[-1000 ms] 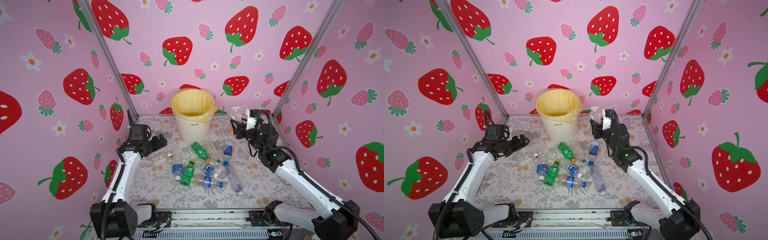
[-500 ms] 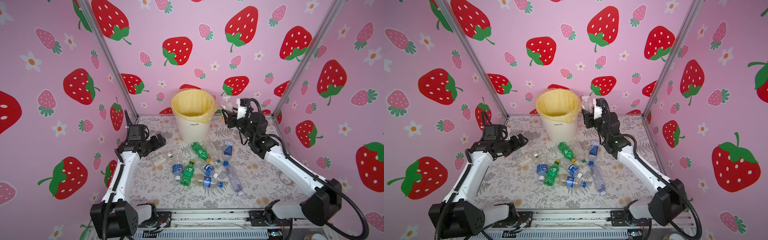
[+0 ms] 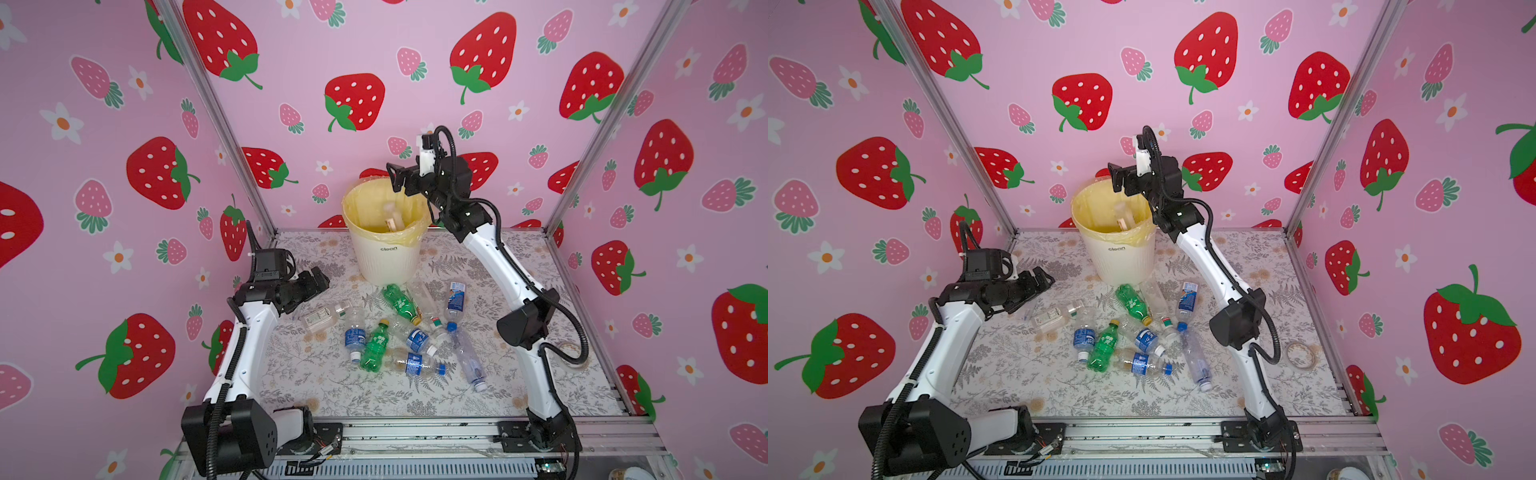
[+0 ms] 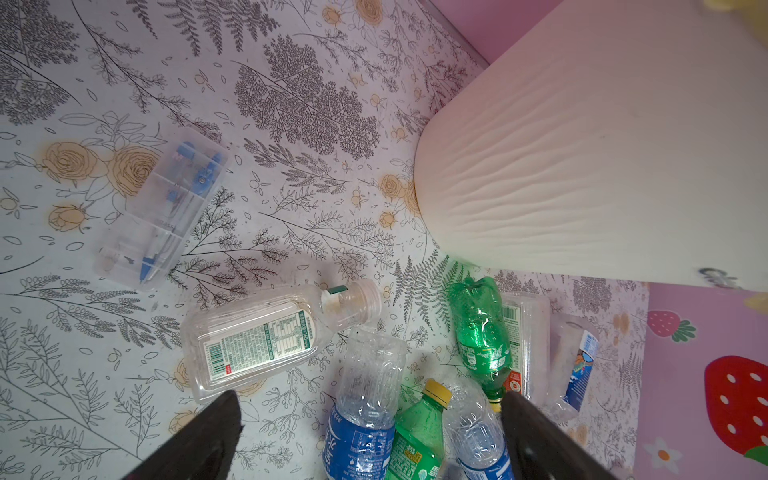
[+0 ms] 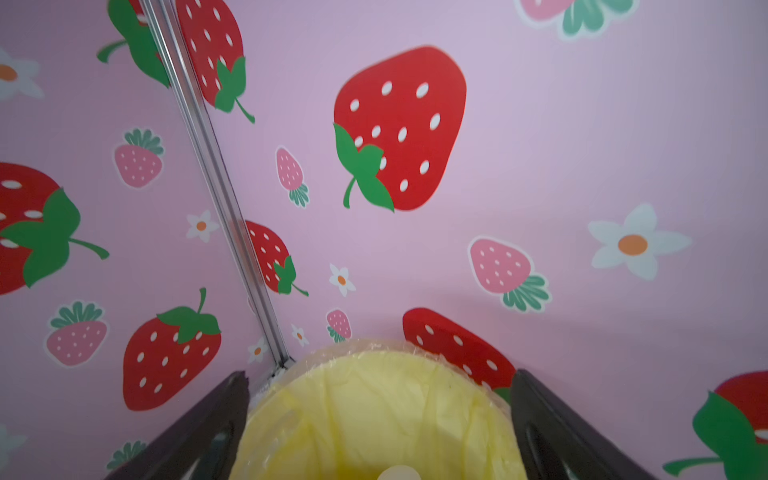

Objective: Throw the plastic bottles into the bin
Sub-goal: 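Open the right gripper over the bin to drop the bottle, then return the right gripper toward the pile while the left reaches toward a clear bottle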

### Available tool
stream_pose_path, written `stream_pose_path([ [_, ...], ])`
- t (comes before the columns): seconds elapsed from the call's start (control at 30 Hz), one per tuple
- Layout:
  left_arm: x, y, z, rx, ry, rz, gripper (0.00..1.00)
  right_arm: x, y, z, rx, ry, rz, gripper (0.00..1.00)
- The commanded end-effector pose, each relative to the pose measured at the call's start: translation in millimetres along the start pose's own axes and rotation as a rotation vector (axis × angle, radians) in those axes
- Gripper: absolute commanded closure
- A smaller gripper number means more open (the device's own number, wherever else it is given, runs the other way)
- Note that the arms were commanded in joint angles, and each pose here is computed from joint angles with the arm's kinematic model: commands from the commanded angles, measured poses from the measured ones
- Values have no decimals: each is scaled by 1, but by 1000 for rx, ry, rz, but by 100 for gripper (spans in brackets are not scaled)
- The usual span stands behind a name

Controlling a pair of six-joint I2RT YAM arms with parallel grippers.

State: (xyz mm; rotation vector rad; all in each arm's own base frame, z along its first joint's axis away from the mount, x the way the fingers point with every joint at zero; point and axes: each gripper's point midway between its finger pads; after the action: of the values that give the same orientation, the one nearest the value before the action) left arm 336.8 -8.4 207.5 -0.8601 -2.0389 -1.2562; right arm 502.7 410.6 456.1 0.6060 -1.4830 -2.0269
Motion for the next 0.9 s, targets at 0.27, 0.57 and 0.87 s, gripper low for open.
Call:
stream_pose_path([
  [0.27,12,3,-7,2,-44,-38,1,104,-3,-2,-41,-70,24,1],
  [0.57,23,6,-14,0,-83,-71,1,170,-46,-19,-139,-157,136,1],
  [0.87,20,7,-16,-67,-95,-76,1,237,-102,-41,-185,-240,204,1],
])
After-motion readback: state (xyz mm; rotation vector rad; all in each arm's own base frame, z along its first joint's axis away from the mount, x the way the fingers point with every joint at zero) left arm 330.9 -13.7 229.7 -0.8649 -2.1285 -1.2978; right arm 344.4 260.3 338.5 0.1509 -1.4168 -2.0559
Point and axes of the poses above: each gripper's point midway between its finger pads, its own x axis back along the fingers, its own z axis along the line the jaws close on, y = z × x, and after that the axes turned 10 degrees about -x, right-handed
